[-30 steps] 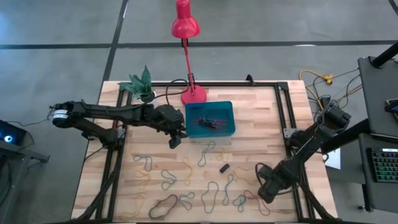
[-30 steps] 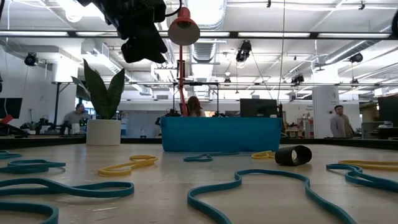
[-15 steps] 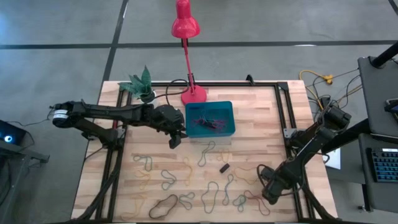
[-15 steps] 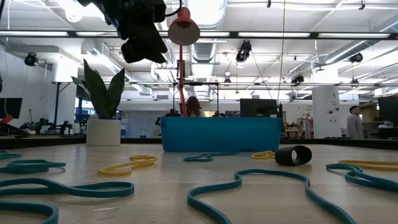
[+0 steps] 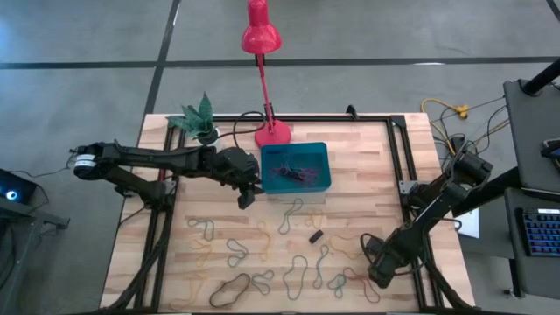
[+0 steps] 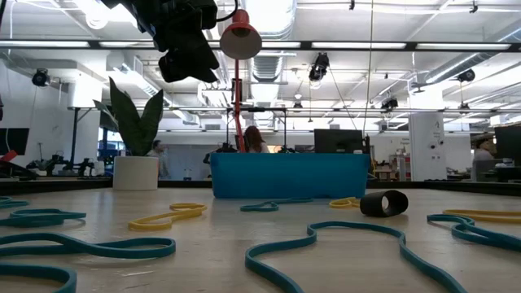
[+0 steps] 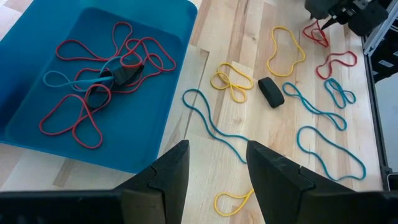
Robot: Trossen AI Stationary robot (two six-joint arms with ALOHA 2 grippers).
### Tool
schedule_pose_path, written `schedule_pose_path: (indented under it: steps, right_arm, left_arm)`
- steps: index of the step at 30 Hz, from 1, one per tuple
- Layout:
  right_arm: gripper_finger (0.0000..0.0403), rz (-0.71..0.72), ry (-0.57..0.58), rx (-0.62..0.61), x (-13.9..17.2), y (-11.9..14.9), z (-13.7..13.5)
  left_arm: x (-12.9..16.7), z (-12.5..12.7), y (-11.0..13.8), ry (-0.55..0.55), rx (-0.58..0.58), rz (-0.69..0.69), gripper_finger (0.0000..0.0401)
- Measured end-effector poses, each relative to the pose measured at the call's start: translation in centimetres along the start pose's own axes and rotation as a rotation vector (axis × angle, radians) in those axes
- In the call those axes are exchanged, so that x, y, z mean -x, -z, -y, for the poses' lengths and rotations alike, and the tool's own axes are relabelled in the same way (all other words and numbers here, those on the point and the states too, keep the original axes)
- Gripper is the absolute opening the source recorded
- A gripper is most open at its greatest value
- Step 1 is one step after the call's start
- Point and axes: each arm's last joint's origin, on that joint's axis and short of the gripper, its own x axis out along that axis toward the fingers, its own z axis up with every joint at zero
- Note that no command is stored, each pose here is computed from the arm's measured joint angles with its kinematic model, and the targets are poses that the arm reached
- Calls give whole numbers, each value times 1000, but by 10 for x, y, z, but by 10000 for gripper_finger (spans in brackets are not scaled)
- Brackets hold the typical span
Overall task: Pick and place rubber bands into bin
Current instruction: Put the red rubber band into the blue bin
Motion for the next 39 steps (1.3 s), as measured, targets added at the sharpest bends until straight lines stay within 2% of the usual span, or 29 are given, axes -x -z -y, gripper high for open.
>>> schedule_pose_path:
  steps: [9, 13, 19, 26, 30, 34, 39]
  right_arm:
    - [23, -20, -13, 3, 0, -1, -1]
    - [10, 6, -61, -2, 4, -8, -5]
    - [8, 315, -199, -63, 38, -26, -16]
    - [8, 805, -324, -168, 120, -55, -2]
    - [8, 927, -333, -156, 159, -78, 15]
    - [8, 1013, -302, -154, 188, -112, 34]
    - [8, 1109, -388, -115, 216, -161, 53]
  left_arm:
    - [0, 0, 0, 0, -3, 1, 144]
    - [0, 0, 0, 0, -3, 0, 144]
    - [0, 0, 0, -1, -3, -1, 144]
    - [0, 0, 0, 0, -3, 1, 144]
    - [0, 0, 0, 1, -3, 2, 144]
    - [0, 0, -1, 2, -3, 7, 144]
    - [0, 0, -1, 3, -3, 9, 144]
